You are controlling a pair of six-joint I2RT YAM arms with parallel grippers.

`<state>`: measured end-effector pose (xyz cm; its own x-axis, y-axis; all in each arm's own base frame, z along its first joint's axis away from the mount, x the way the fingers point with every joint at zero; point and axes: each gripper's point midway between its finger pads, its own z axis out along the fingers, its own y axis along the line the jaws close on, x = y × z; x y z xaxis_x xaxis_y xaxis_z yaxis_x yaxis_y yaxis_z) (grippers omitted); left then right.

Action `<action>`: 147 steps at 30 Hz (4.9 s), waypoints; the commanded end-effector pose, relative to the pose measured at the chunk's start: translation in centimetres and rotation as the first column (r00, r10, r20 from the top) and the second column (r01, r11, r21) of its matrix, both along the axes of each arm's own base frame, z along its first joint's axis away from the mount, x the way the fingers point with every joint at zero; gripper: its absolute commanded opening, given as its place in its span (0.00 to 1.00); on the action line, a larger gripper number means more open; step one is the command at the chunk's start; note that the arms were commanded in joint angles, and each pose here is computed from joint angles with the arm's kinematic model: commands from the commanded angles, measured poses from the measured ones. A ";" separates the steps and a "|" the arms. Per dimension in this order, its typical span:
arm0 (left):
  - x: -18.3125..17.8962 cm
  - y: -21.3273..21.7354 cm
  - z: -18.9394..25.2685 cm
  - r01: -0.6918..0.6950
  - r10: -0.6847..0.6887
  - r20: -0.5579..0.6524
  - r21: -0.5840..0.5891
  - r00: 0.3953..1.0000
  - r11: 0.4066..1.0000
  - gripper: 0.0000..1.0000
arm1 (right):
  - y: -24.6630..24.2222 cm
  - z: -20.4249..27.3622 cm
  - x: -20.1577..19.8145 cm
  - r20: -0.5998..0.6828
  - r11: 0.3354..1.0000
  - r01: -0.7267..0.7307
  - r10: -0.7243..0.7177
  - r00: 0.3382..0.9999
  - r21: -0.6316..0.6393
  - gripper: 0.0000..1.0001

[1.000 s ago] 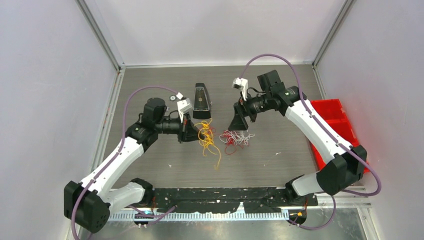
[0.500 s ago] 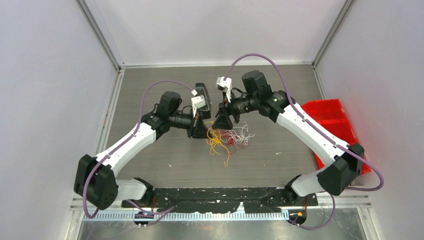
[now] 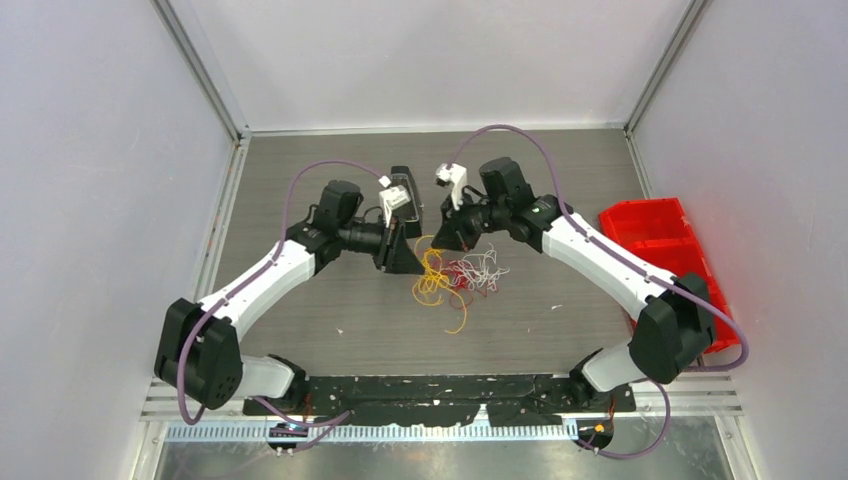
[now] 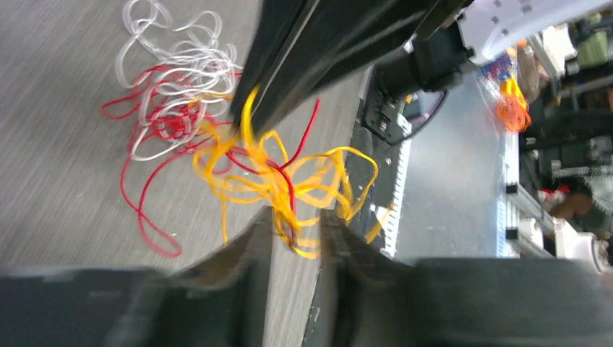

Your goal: Untangle the cables

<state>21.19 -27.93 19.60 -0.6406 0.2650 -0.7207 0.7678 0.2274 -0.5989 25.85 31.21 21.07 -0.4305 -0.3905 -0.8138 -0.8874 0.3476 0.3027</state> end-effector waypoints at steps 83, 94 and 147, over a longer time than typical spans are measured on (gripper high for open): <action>3.9 3.8 -1.6 -0.365 0.311 0.258 0.195 0.915 0.910 0.99 | -49.9 7.2 -5.2 0.329 0.386 0.765 -0.735 0.593 -0.516 0.05; 3.6 4.1 -1.8 -0.362 0.306 0.258 0.212 0.917 0.908 1.00 | -53.4 1.4 -8.8 0.337 0.352 0.707 -0.693 0.637 -0.613 0.05; 5.6 7.2 -4.5 -0.512 0.517 -0.022 0.107 0.856 0.852 0.71 | -6.8 -0.6 8.0 0.075 0.956 0.224 -0.214 0.974 -0.188 0.59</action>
